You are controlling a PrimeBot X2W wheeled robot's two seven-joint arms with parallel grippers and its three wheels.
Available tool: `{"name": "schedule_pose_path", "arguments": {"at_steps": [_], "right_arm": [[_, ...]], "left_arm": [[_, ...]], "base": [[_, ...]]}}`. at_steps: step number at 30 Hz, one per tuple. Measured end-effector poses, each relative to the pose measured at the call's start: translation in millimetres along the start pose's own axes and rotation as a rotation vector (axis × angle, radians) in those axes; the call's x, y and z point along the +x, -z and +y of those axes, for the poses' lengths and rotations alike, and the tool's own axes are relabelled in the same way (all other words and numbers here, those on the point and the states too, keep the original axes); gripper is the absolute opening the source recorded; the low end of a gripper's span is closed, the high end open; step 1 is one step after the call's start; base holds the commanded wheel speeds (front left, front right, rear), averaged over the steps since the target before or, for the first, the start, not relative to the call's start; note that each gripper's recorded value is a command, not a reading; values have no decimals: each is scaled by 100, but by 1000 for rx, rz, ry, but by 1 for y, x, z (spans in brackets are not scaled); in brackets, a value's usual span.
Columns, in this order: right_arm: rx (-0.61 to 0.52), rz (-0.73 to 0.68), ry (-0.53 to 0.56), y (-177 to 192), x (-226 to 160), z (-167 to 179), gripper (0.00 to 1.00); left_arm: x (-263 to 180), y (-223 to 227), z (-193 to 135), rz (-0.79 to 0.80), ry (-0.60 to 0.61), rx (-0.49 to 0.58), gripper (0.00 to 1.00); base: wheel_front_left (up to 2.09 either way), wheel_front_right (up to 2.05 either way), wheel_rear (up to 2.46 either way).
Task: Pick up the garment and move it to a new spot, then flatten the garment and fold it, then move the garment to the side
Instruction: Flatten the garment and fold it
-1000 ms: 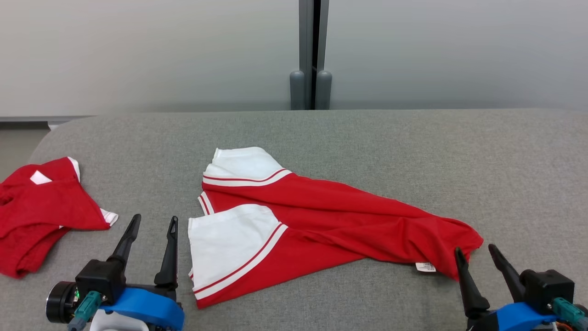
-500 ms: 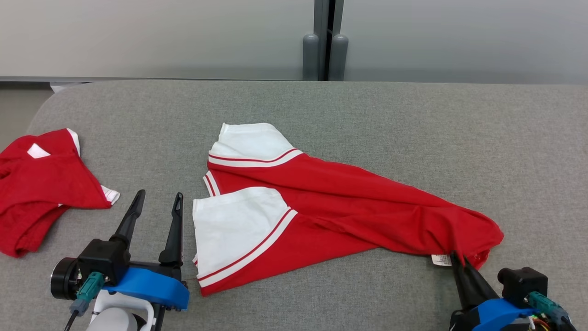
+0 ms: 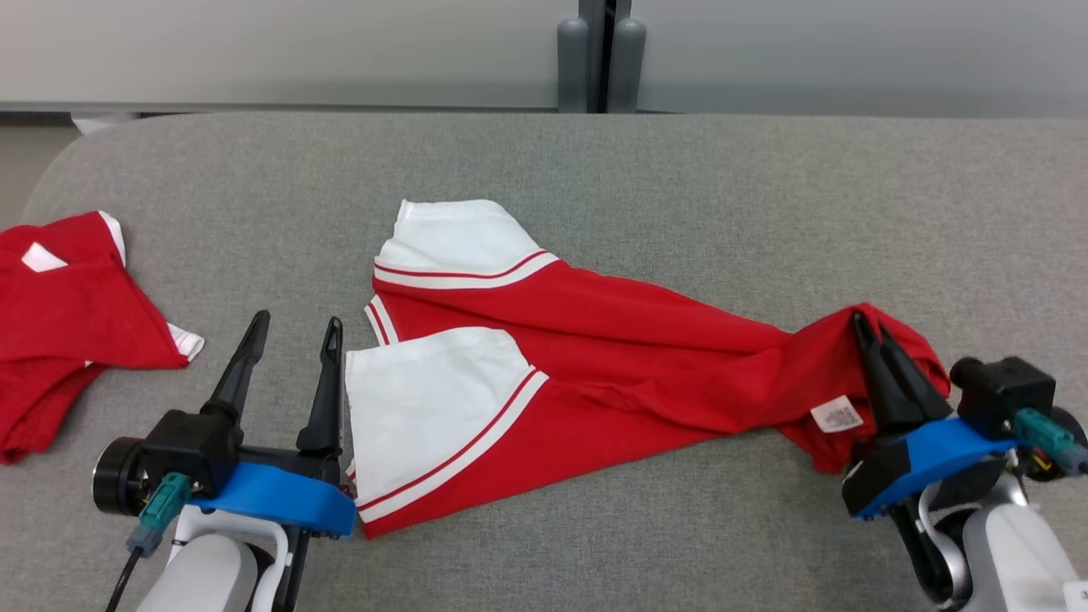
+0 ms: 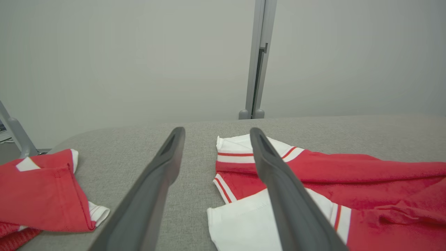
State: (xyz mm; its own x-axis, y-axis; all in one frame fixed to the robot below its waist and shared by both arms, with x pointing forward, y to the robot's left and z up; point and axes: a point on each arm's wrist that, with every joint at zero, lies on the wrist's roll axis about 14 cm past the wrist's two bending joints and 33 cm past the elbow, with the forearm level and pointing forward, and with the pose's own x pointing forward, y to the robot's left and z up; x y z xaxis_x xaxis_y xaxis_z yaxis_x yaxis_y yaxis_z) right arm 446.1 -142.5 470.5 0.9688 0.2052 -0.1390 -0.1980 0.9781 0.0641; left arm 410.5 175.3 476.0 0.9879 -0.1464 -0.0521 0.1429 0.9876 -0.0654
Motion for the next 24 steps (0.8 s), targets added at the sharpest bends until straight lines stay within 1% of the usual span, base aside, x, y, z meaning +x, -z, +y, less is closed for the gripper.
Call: {"name": "schedule_pose_path", "arguments": {"at_steps": [4,9,10,11,12,15,18,24], "right_arm": [[-5,31,-4,7,27,-8,0],[20,111,1,36,53,-14,0],[29,118,7,41,57,-16,20],[34,122,14,45,59,-18,88],[39,117,20,47,62,-20,100],[48,72,36,44,63,-25,100],[44,-8,60,27,58,-33,100],[-8,-110,96,-1,23,-43,100]], "left_arm": [[12,7,1,12,4,-6,100],[22,20,5,41,-4,-12,100],[23,23,5,48,-7,-13,100],[24,25,6,53,-8,-14,100],[24,27,7,57,-10,-14,100],[26,29,8,62,-13,-10,100],[27,25,8,49,-13,-7,100],[18,16,5,30,-13,-1,100]], "base": [[0,0,0],[0,0,0],[0,0,0],[0,0,0],[0,0,0],[0,0,0],[0,0,0],[0,0,0]]}}
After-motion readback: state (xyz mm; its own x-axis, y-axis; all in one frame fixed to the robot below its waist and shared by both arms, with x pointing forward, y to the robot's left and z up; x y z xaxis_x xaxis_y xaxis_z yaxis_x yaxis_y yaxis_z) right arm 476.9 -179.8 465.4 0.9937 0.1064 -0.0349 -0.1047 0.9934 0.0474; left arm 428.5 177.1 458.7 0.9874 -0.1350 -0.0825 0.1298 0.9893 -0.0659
